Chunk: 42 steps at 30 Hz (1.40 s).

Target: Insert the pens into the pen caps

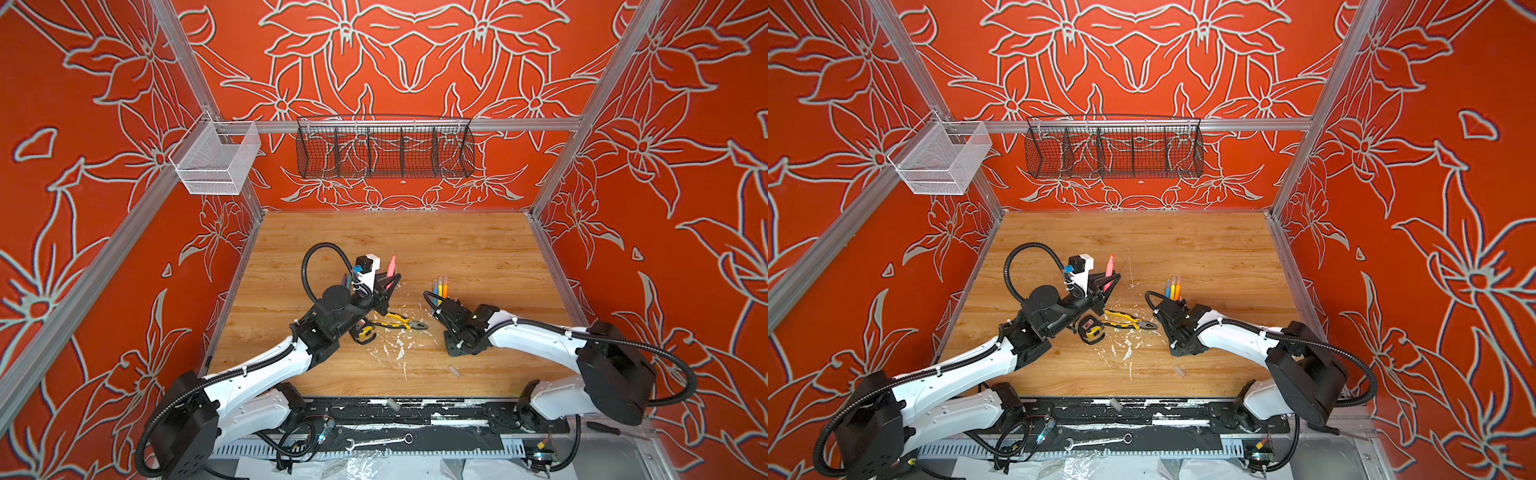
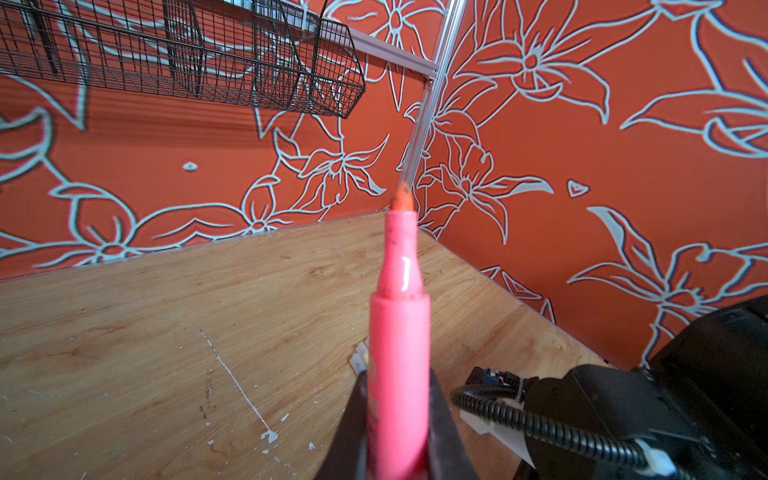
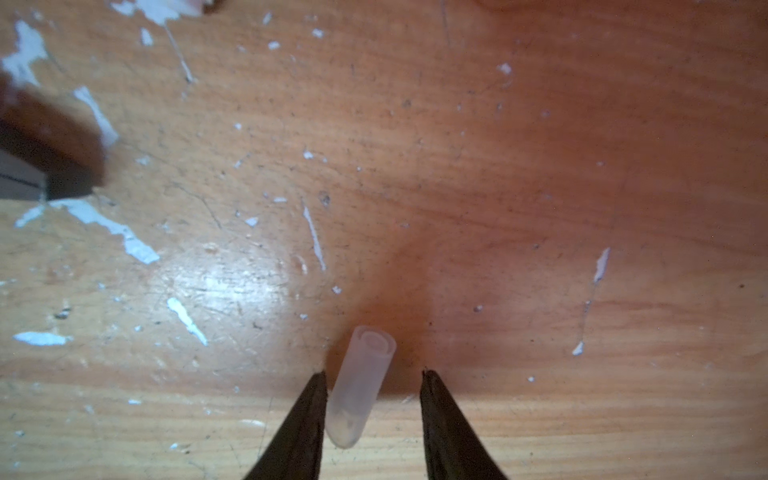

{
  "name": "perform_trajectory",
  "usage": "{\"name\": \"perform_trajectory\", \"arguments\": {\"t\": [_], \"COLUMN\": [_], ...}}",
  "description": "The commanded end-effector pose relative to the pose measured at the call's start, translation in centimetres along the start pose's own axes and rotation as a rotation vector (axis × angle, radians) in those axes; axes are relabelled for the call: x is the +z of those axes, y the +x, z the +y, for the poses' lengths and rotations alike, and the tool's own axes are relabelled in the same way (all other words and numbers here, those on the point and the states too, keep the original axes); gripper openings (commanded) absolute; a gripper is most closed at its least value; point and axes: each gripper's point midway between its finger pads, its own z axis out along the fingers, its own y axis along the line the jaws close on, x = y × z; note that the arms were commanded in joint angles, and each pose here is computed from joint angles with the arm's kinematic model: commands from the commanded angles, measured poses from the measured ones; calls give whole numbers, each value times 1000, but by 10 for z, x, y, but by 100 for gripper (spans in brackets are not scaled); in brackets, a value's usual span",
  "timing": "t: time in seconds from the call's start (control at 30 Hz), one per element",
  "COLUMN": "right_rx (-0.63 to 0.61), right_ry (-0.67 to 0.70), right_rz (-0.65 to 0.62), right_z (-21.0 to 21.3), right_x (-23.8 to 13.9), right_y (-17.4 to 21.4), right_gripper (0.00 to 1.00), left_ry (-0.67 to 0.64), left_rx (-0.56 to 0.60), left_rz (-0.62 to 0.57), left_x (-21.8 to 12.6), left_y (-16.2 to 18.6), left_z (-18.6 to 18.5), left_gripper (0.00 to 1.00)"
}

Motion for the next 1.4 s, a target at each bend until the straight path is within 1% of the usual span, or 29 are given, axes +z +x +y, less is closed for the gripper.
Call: {"name": "perform_trajectory", "arguments": {"t": [0.0, 0.17, 0.27, 0.33, 0.43, 0.57, 0.7, 0.77, 0.83, 0.93, 1.0, 1.1, 1.13, 1.2, 1.37], "right_rx": [15, 18, 15, 0, -52, -137, -210, -276, -380, -573, -685, -783, -805, -859, -978], "right_ry": [4, -8, 1, 1, -37, -98, -115, -157, -225, -342, -416, -496, -520, -557, -564], "right_rz": [-19, -31, -35, -77, -172, -266, -290, -316, -349, -387, -395, -386, -377, -371, -350], "right_z": [-4, -3, -5, -5, 4, 22, 39, 59, 85, 129, 152, 175, 180, 190, 206], "right_x": [-4, -6, -9, -19, -43, -67, -73, -78, -85, -94, -95, -93, -92, -92, -89], "right_y": [-1, -2, -3, -9, -18, -24, -22, -17, -6, 20, 42, 67, 74, 89, 116], "right_gripper": [43, 44, 43, 43, 47, 49, 50, 50, 50, 45, 44, 44, 44, 44, 44], "left_ry": [-26, -71, -77, -82, -124, -189, -235, -269, -313, -388, -434, -467, -461, -463, -480], "left_rx": [2, -5, -5, -5, -13, -34, -77, -116, -167, -236, -271, -296, -298, -299, -299], "left_rz": [-49, -55, -55, -59, -62, -64, -60, -57, -53, -58, -58, -60, -89, -103, -114], "left_x": [-6, -7, -7, -8, -10, -11, -13, -15, -18, -26, -32, -38, -42, -46, -52], "left_y": [-11, -11, -11, -12, -12, -12, -10, -8, -5, 0, 3, 7, -1, -3, -5], "left_z": [4, 12, 13, 14, 21, 34, 48, 61, 76, 100, 112, 121, 120, 120, 122], "left_gripper": [0, 0, 0, 0, 0, 0, 0, 0, 0, 0, 0, 0, 0, 0, 0]}}
